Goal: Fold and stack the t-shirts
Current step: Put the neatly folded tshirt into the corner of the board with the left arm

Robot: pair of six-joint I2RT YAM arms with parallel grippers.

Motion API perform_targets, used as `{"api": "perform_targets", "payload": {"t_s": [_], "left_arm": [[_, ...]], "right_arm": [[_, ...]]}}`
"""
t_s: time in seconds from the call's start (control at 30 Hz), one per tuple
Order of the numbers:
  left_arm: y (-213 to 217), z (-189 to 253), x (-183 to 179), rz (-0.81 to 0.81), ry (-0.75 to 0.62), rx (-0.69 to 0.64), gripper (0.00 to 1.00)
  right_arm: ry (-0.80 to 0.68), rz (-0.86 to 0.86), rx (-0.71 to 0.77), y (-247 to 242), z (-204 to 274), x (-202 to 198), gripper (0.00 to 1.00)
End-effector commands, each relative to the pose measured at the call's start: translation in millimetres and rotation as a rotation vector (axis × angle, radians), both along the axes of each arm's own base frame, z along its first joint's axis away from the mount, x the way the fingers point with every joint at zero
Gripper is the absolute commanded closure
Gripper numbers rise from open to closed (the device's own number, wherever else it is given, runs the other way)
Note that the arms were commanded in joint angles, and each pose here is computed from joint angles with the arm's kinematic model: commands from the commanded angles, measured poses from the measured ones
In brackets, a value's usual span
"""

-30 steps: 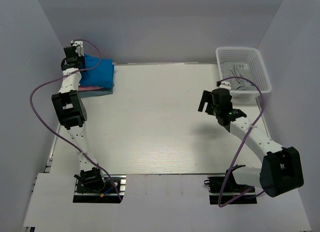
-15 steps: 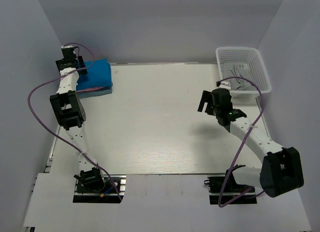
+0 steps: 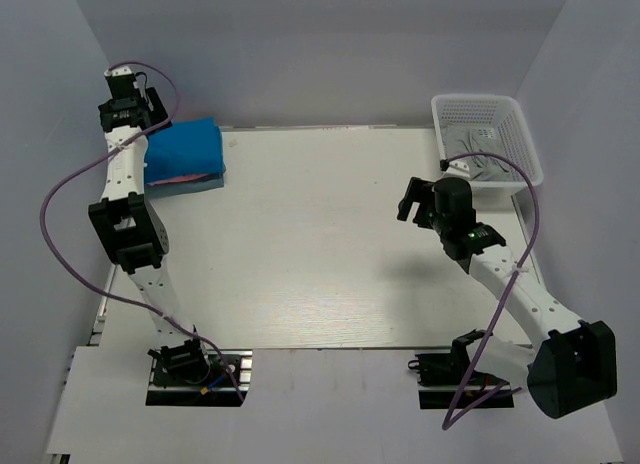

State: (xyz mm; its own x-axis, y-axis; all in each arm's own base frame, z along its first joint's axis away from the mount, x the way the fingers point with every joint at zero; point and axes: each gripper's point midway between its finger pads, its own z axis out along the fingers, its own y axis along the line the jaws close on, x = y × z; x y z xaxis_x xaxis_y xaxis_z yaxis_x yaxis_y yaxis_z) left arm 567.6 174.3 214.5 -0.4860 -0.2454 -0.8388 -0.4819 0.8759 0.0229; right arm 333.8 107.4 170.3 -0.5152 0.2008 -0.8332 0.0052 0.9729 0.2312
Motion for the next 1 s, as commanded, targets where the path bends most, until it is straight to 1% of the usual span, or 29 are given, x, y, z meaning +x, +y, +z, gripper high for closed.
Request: {"api": "perform_targets", "payload": {"t_s": [0.0, 0.03, 0.07, 0.1, 0.13, 0.17, 0.2, 0.23, 0.27, 0.3, 0.33, 0.37, 0.4, 0.43, 0.47, 0.5, 0.53, 0.57, 0.6, 0.63, 0.67, 0.73, 0.8, 0.87, 0.97], "left_arm": [[-66, 100, -22, -0.158, -0.219, -0.103, 0.0], [-80, 84, -27, -0.169, -0.198, -0.127, 0.0], [-90, 87, -31, -0.16, -0.219, -0.15, 0.0], [-118, 106, -38, -0.193, -0.275, -0.174, 0.0], [-136, 84, -46, -0.216, -0.236, -0.216, 0.0], [-156, 79, -52, -0.225, -0.238, -0.276, 0.0], [-177, 75, -60, -0.264, -0.232, -0.306, 0.0], [-212, 66, -81, -0.325, -0.23, -0.33, 0.0], [-230, 63, -93, -0.35, -0.241, -0.355, 0.0], [-246, 25, -115, -0.384, -0.174, -0.371, 0.0], [-259, 24, -127, -0.413, -0.197, -0.383, 0.0], [-275, 37, -153, -0.454, -0.24, -0.393, 0.0], [-275, -11, -179, -0.427, -0.153, -0.404, 0.0], [-276, -24, -196, -0.421, -0.133, -0.416, 0.0], [-283, -34, -211, -0.437, -0.124, -0.428, 0.0], [-281, -54, -235, -0.426, -0.101, -0.451, 0.0], [-283, -61, -248, -0.431, -0.083, -0.468, 0.0], [-284, -69, -260, -0.441, -0.058, -0.467, 0.0], [-282, -80, -270, -0.432, -0.04, -0.473, 0.0], [-283, -66, -276, -0.442, -0.078, -0.487, 0.0], [-277, -63, -278, -0.421, -0.093, -0.471, 0.0], [-273, -53, -280, -0.415, -0.13, -0.447, 0.0], [-269, -40, -283, -0.422, -0.173, -0.438, 0.0], [-269, -38, -286, -0.424, -0.187, -0.439, 0.0], [-272, -46, -289, -0.444, -0.18, -0.453, 0.0]], "right_arm": [[-0.014, 0.031, 0.052, 9, 4, -3, 0.1], [-0.021, 0.046, 0.068, 13, 6, -4, 0.1], [-0.025, 0.06, 0.086, 16, 7, -7, 0.1], [-0.013, 0.063, 0.102, 18, -1, -10, 0.1], [-0.026, 0.096, 0.136, 25, 2, -12, 0.1], [-0.025, 0.096, 0.153, 26, -1, -16, 0.1], [-0.019, 0.101, 0.166, 26, -5, -22, 0.1], [-0.018, 0.104, 0.18, 27, -7, -24, 0.1], [-0.017, 0.118, 0.193, 28, -8, -30, 0.1], [-0.006, 0.11, 0.196, 26, -11, -33, 0.1], [0.019, 0.11, 0.195, 25, -23, -40, 0.1], [0.018, 0.089, 0.221, 23, -21, -43, 0.1], [0.018, 0.085, 0.23, 23, -22, -46, 0.1], [0.04, 0.087, 0.227, 22, -34, -53, 0.1], [0.014, 0.085, 0.247, 22, -28, -54, 0.1], [-0.001, 0.083, 0.256, 21, -26, -56, 0.1], [0.019, 0.076, 0.256, 18, -39, -63, 0.1], [-0.004, 0.082, 0.277, 20, -34, -63, 0.1], [0.005, 0.093, 0.285, 22, -40, -67, 0.1], [-0.006, 0.106, 0.295, 23, -39, -68, 0.1], [-0.028, 0.131, 0.328, 30, -37, -68, 0.1], [-0.081, 0.145, 0.347, 32, -25, -65, 0.1], [-0.075, 0.145, 0.345, 32, -24, -66, 0.1], [-0.071, 0.148, 0.33, 30, -27, -67, 0.1], [-0.07, 0.153, 0.326, 30, -32, -69, 0.1]]}}
